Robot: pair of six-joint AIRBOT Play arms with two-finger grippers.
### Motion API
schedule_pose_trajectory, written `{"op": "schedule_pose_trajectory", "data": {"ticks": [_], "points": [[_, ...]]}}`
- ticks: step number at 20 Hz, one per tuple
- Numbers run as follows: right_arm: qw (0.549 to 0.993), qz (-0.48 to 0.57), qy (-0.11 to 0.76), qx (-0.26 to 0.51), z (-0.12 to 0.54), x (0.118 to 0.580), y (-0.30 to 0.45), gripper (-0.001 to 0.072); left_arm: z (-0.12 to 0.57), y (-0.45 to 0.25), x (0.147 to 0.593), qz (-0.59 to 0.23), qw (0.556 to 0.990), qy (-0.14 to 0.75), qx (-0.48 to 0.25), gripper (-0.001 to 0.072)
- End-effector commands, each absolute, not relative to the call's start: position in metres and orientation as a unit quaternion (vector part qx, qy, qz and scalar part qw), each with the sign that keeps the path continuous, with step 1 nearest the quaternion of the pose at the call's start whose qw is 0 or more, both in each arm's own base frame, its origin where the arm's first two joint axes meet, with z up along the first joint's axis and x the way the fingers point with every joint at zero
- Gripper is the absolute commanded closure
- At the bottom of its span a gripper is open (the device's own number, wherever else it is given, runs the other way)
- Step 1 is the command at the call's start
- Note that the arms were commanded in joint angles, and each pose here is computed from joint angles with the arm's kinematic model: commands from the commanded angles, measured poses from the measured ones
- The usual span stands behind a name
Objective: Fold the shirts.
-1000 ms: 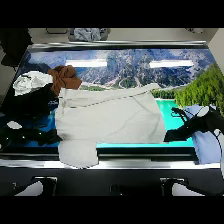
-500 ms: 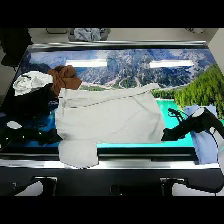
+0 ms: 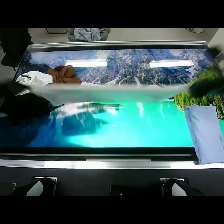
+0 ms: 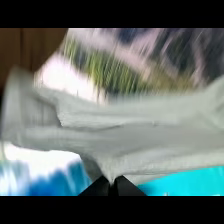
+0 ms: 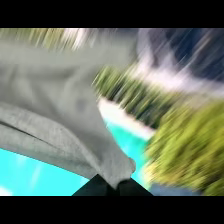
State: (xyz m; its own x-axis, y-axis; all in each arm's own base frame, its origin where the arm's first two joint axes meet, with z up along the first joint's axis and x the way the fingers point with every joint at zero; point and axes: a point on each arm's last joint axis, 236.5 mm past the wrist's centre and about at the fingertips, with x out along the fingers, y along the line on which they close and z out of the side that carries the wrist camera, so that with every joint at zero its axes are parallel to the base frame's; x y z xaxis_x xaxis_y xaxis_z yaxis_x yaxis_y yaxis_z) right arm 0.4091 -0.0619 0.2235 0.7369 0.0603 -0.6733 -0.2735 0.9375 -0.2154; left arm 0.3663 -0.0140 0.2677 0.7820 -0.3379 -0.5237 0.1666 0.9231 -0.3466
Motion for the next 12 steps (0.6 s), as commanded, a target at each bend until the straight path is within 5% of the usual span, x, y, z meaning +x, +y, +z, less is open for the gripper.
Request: {"op": "schedule_pose_trajectory", "data": {"ticks": [1, 5, 12], "points": [[0.947, -0.103, 0.015, -0.303, 0.503, 0.312, -0.075, 0.0668, 0.528, -0.027, 0.264, -0.082, 0.995, -0.039, -0.036, 0.0679], [0.932, -0.156, -0.092, -0.313, 0.574, 0.178, -0.041, 0.0668, 0.6, -0.057, 0.16, -0.077, 0.984, -0.159, -0.022, 0.068], [0.931, -0.195, -0.062, -0.302, 0.561, 0.136, -0.05, 0.0668, 0.595, -0.053, 0.14, -0.05, 0.986, -0.157, -0.015, 0.068]]}}
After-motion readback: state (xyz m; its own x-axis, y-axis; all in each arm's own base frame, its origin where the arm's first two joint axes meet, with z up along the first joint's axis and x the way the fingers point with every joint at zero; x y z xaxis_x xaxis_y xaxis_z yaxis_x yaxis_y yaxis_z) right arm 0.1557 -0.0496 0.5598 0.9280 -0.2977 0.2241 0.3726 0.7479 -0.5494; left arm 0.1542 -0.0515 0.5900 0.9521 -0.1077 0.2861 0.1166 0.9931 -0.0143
